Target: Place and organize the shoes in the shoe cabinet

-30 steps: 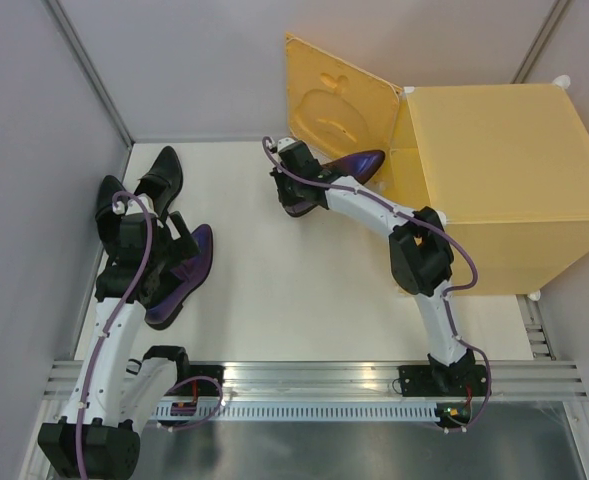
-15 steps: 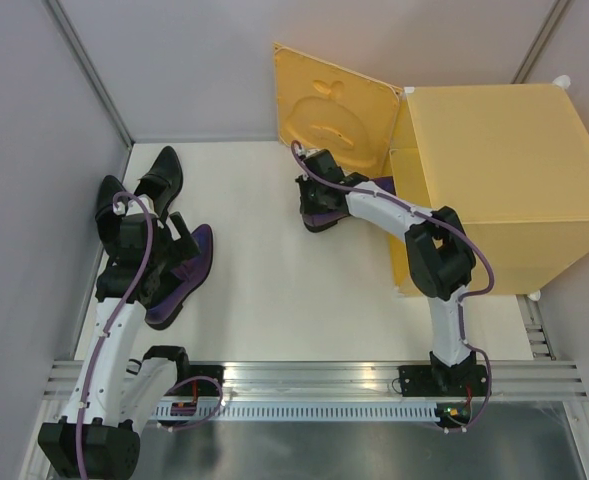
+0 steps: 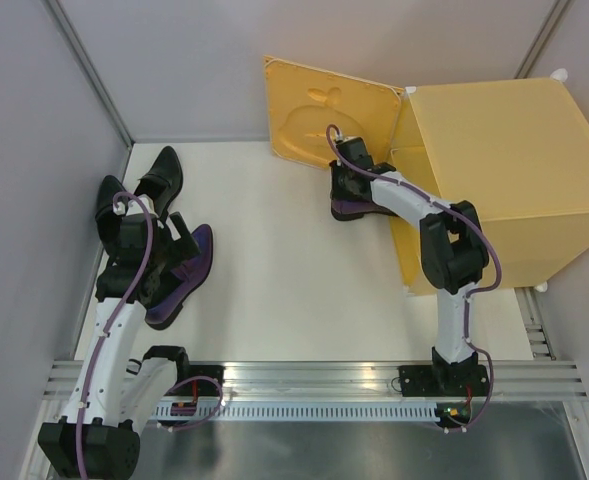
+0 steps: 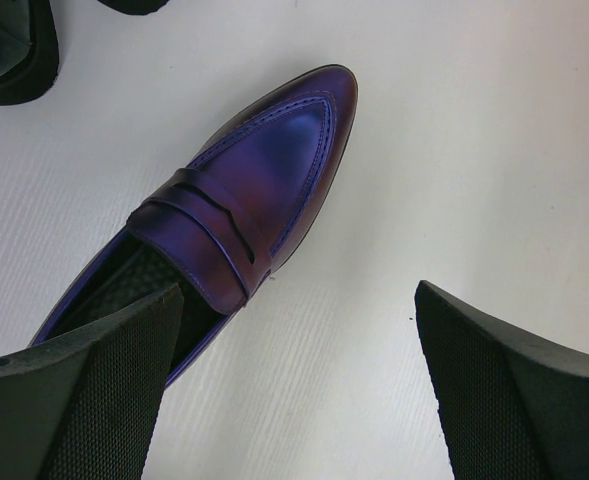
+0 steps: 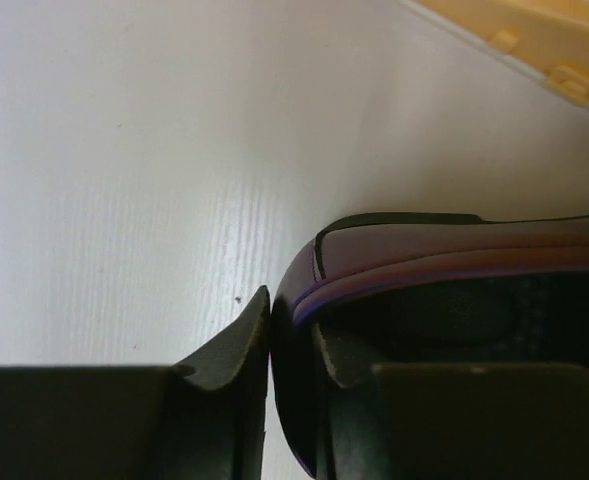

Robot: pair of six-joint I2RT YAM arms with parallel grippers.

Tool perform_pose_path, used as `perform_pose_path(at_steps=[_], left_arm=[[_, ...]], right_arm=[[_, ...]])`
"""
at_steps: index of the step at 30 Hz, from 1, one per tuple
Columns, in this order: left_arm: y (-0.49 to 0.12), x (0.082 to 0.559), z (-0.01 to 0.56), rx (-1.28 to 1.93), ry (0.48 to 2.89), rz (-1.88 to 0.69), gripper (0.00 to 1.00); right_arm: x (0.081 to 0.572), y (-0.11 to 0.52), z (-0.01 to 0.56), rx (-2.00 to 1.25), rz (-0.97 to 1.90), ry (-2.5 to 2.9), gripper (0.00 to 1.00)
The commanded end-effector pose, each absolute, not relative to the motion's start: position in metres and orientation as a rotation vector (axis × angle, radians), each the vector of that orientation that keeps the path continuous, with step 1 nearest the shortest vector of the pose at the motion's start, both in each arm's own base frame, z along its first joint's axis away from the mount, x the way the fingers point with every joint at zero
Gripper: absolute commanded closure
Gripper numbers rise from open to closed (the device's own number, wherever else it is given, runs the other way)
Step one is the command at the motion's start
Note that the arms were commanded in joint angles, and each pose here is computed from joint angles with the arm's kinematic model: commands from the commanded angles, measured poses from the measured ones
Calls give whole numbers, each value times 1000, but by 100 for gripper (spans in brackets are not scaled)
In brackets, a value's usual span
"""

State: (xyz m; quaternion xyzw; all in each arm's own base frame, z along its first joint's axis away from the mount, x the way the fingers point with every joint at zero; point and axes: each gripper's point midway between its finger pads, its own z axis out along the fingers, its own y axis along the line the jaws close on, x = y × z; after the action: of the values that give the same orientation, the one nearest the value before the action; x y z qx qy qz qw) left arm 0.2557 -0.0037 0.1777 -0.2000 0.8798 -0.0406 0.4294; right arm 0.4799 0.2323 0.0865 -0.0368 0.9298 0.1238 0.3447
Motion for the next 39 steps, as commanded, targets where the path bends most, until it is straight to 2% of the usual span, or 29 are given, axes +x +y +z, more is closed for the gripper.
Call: perform_pose_path(at_steps=[1,3,9,13,18,23,30,37,39], left_arm=[[-2,260,183,-455,2174,-88,0],[-2,260,183,-455,2172,-89,0],[-2,260,182,-456,2177,-90,0],[-3,260,182,-455,2177,-92,0],[-3,261,181,-453,2181,-92,0],[-5,262,177,-452,2199,-105,0],[-4,262,176,-451,2204,-97,0],[-4,262,176,-449,2205,-96,0],[-4,262,176,-449,2203,-96,0]], right_arm=[[501,216,140,-46,285,2269,72],[502,216,140,-55,278,2271,62],[498,214,151,-87,234,2257,44],[491,212,167,-100,102,2217,41],[482,209,173,-25,-63,2174,42],[483,222,163,-20,-81,2182,43],[486,208,127,-47,-250,2225,46],[487,183,131,-76,-362,2208,58],[489,174,140,-78,-390,2185,67]])
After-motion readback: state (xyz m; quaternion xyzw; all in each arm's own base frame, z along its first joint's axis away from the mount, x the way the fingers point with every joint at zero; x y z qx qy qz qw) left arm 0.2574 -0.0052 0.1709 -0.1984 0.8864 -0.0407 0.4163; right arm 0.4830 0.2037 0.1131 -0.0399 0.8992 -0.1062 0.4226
